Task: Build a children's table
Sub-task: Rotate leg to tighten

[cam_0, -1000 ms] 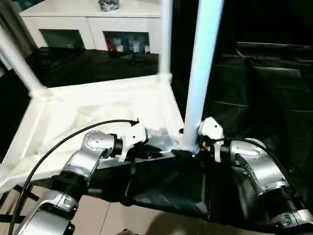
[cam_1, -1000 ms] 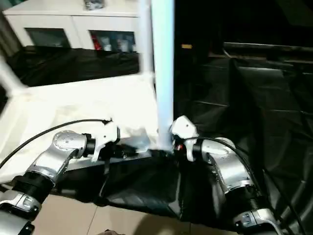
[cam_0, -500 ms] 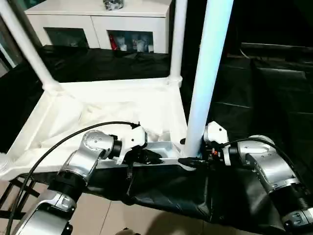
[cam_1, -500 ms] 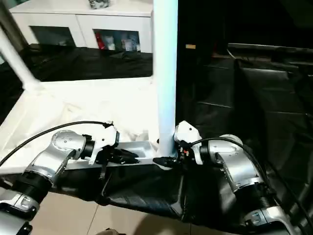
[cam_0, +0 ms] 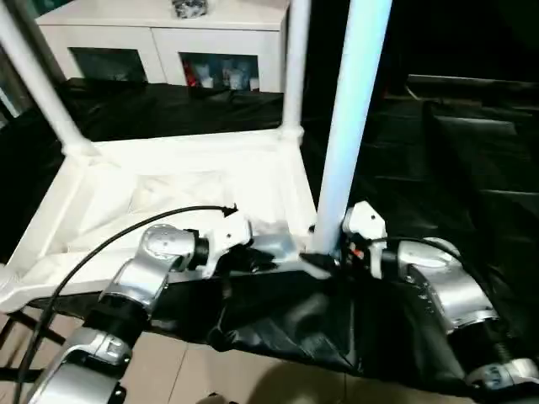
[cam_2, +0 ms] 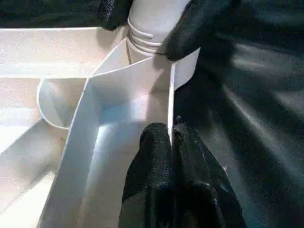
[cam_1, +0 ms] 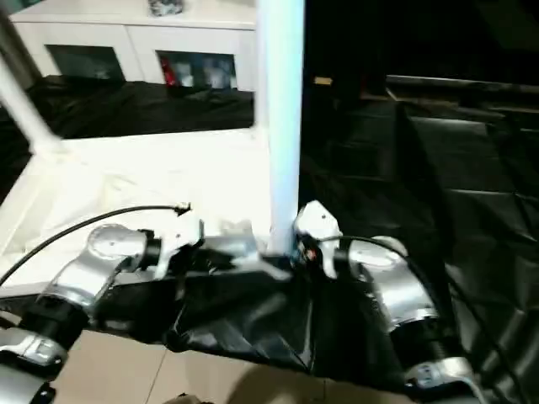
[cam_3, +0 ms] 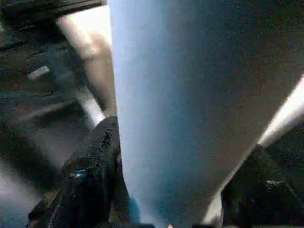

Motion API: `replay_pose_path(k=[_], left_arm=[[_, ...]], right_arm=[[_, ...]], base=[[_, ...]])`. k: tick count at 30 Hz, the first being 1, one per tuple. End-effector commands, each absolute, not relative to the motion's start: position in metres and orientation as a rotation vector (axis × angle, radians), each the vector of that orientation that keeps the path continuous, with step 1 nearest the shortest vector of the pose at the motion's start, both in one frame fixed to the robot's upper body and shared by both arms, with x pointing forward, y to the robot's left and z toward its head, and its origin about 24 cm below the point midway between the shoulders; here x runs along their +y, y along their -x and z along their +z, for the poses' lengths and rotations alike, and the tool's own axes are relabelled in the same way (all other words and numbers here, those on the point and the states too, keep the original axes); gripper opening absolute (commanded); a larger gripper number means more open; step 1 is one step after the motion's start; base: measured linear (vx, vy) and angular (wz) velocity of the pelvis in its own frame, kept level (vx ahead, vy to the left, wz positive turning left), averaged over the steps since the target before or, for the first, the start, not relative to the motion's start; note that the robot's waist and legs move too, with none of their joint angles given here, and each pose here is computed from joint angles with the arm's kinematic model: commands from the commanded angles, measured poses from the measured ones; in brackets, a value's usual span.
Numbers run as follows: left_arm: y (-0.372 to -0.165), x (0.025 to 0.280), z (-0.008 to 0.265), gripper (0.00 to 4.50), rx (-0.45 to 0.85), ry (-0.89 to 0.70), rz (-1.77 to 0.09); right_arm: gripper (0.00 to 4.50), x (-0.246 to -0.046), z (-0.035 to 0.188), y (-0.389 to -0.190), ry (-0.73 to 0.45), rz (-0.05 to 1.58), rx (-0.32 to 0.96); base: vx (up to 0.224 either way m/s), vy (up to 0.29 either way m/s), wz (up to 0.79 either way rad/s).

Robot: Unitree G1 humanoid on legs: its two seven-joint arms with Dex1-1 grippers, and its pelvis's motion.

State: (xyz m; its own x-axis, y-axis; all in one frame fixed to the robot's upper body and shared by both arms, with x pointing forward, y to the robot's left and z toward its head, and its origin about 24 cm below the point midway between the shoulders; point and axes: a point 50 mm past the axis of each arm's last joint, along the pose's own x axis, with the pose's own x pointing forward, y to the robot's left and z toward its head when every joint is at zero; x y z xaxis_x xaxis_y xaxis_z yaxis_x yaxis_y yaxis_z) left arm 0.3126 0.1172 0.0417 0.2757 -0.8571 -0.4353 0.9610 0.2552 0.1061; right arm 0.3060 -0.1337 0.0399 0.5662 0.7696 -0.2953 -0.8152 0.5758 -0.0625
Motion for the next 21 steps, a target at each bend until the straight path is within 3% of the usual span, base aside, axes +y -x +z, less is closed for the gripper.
replay_pose_path(k=[1, 8, 12, 13, 14, 16, 17, 21], left_arm=[[-0.325, 0.097, 0.046, 0.00, 0.279, -0.378, -1.124], [-0.323, 0.069, 0.044, 0.00, 0.263, -0.357, -1.075], [-0.320, 0.059, 0.042, 0.00, 0.251, -0.372, -1.093], [-0.320, 0.058, 0.042, 0.00, 0.249, -0.375, -1.096], [-0.320, 0.058, 0.042, 0.00, 0.249, -0.375, -1.096], [-0.317, 0.060, 0.041, 0.00, 0.235, -0.404, -1.130], [-0.315, 0.062, 0.041, 0.00, 0.225, -0.415, -1.149], [-0.312, 0.071, 0.044, 0.00, 0.201, -0.434, -1.201]], right_arm=[[2.59, -0.105, 0.022, -0.304, 0.165, 0.854, 0.311], [2.59, -0.075, 0.013, -0.309, 0.056, 0.587, 0.337], [2.59, -0.063, 0.021, -0.310, 0.029, 0.579, 0.277], [2.59, -0.063, 0.023, -0.310, 0.034, 0.575, 0.268], [3.14, -0.063, 0.023, -0.310, 0.034, 0.575, 0.268], [3.14, -0.071, 0.027, -0.311, 0.021, 0.583, 0.252], [3.45, -0.078, 0.029, -0.311, 0.033, 0.597, 0.241], [3.80, -0.094, 0.034, -0.307, 0.088, 0.686, 0.215]], base=[[0.000, 0.000, 0.00], [0.000, 0.000, 0.00], [0.000, 0.000, 0.00], [0.000, 0.000, 0.00], [0.000, 0.000, 0.00], [0.000, 0.000, 0.00], [0.000, 0.000, 0.00], [0.000, 0.000, 0.00]])
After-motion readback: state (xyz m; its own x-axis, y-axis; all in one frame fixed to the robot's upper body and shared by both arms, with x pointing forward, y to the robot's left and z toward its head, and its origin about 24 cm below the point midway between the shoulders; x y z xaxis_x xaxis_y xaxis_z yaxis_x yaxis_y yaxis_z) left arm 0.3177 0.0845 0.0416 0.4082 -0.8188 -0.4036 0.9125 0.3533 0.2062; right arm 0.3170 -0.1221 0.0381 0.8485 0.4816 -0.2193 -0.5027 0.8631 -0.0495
